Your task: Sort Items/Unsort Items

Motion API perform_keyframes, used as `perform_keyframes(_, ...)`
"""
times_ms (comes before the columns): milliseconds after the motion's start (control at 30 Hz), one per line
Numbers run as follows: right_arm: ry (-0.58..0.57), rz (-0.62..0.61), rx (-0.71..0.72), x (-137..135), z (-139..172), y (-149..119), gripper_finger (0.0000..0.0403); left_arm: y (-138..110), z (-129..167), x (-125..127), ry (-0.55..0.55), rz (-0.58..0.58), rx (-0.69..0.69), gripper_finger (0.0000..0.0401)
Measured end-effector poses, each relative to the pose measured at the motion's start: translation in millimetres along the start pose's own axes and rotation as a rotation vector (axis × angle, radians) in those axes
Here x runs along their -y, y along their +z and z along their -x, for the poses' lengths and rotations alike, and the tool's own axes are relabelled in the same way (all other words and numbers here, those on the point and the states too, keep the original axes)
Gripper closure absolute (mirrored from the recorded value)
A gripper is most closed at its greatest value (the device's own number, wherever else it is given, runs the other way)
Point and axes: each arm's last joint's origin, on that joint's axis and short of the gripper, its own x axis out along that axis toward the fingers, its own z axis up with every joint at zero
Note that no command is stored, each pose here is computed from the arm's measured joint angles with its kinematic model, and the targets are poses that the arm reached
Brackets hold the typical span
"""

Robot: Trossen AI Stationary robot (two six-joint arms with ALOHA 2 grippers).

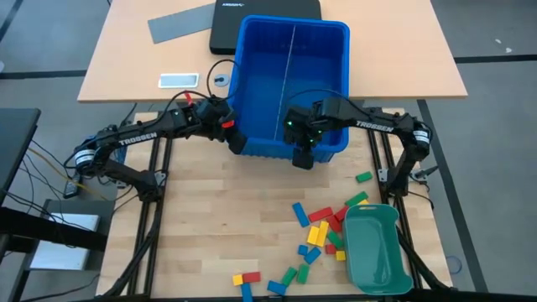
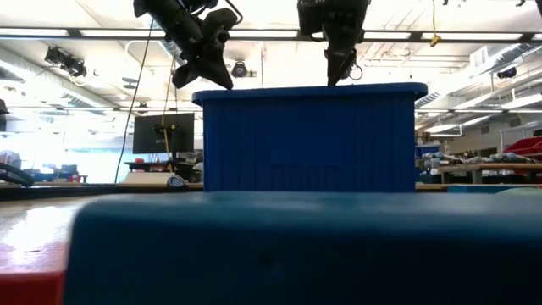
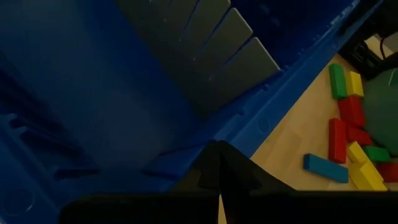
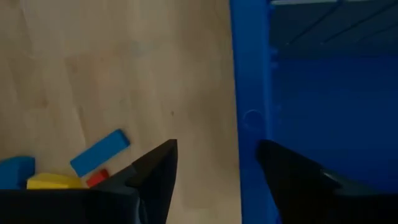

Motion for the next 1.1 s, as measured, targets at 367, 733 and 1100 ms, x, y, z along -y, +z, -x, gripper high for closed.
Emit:
perform_keyframes(367,-0.117,-0.020,-0.024,5,-27,-1,0.0295,2,1,1,-0.026,-0.002,0.009,0.0396)
perform_keyframes(733,-0.059,-0.053,-0.051,10,-45,-4,0.0254,0,0,1,-0.026,0.001,-0.006,0.0396)
perform_keyframes(1100,-0.073,0.052,-0.067,5,-58,-9,0.0311,1,0,1,-0.027,0.002,-0.002,0.0396)
